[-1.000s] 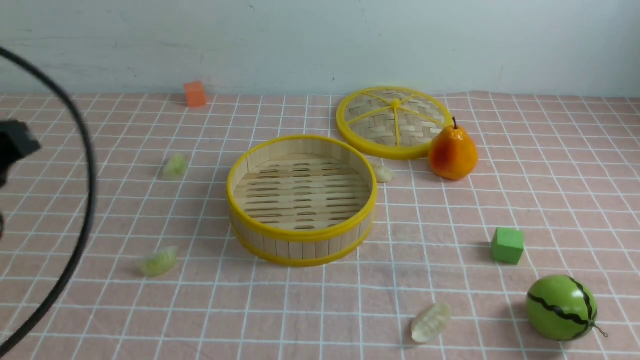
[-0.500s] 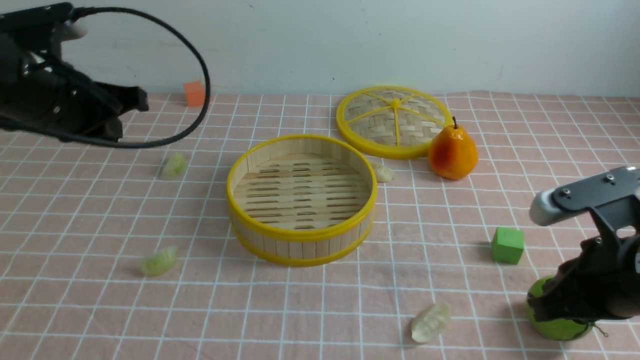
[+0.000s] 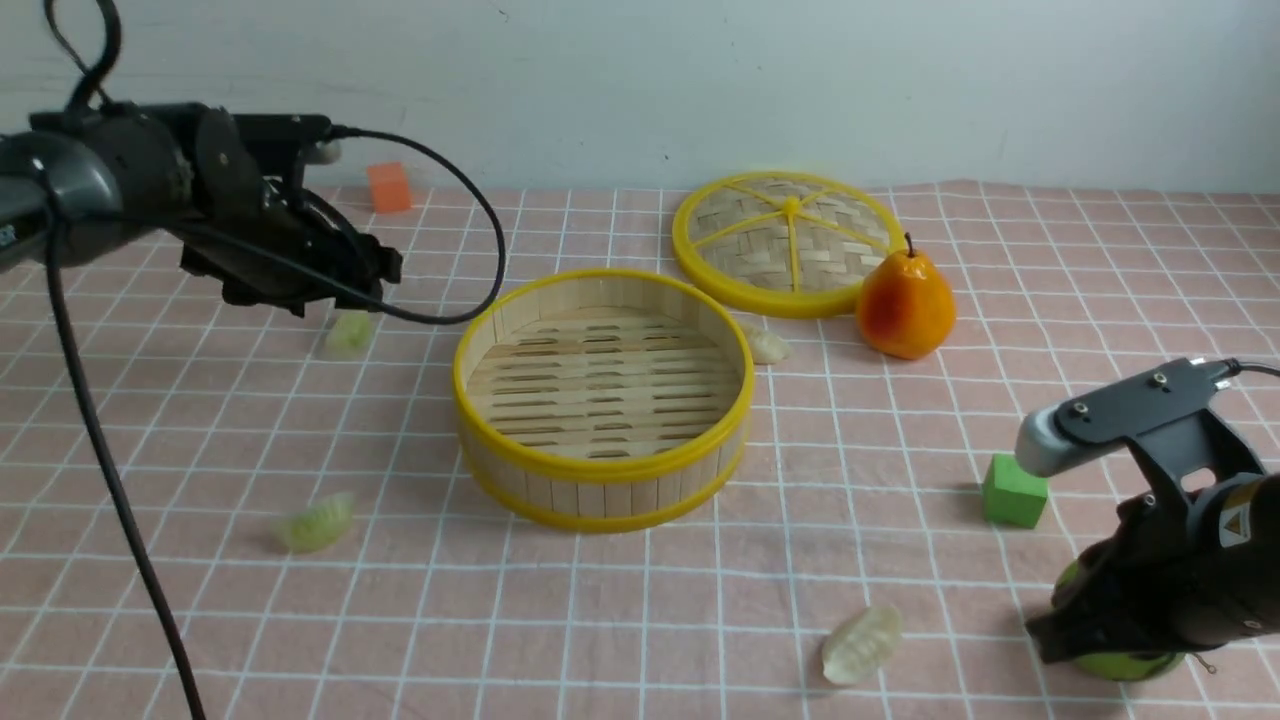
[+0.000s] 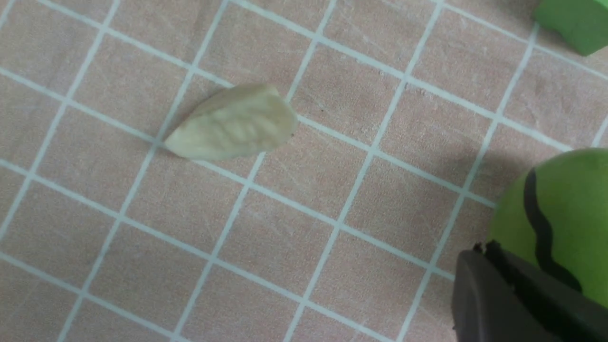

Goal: Put the dumplings into the steamer on the table with the pink tablecloth.
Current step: 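Reach for and grasp a dumpling on the table with the left gripper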

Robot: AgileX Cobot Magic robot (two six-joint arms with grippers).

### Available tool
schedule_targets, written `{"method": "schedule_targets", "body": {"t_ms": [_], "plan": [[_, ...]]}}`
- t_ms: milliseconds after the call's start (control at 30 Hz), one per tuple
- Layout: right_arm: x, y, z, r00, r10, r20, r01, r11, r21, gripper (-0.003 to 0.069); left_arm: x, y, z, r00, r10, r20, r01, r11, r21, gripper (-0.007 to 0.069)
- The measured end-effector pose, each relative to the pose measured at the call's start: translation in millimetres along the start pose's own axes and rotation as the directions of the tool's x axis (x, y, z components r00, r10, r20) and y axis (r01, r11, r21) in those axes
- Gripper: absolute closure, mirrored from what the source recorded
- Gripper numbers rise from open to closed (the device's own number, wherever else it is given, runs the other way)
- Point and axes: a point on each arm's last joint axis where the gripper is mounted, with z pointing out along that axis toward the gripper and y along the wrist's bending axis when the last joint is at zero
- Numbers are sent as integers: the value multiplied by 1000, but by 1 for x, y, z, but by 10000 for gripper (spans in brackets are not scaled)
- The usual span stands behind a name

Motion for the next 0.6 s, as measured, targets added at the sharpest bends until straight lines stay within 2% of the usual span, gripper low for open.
{"method": "schedule_targets", "body": {"t_ms": [100,167,333,400,600], "plan": [[0,0,1,1000,0,-6,0,1000,0,655,6,2,19,999,24,30,-24,1000,-14,111],[0,0,2,1000,0,-6,0,1000,0,653,11,4,35,997,41,62,-40,999,-24,151],[-1,0,2,1000,7,5,-7,1000,-3,648,21,5,54,996,43,74,-41,999,-28,341],[-1,0,2,1000,7,8,-7,1000,-3,648,20,5,54,996,39,76,-37,999,-26,391],[-2,0,2,1000,7,13,-7,1000,-2,647,13,-2,32,1000,-15,-5,15,1000,5,394]]}}
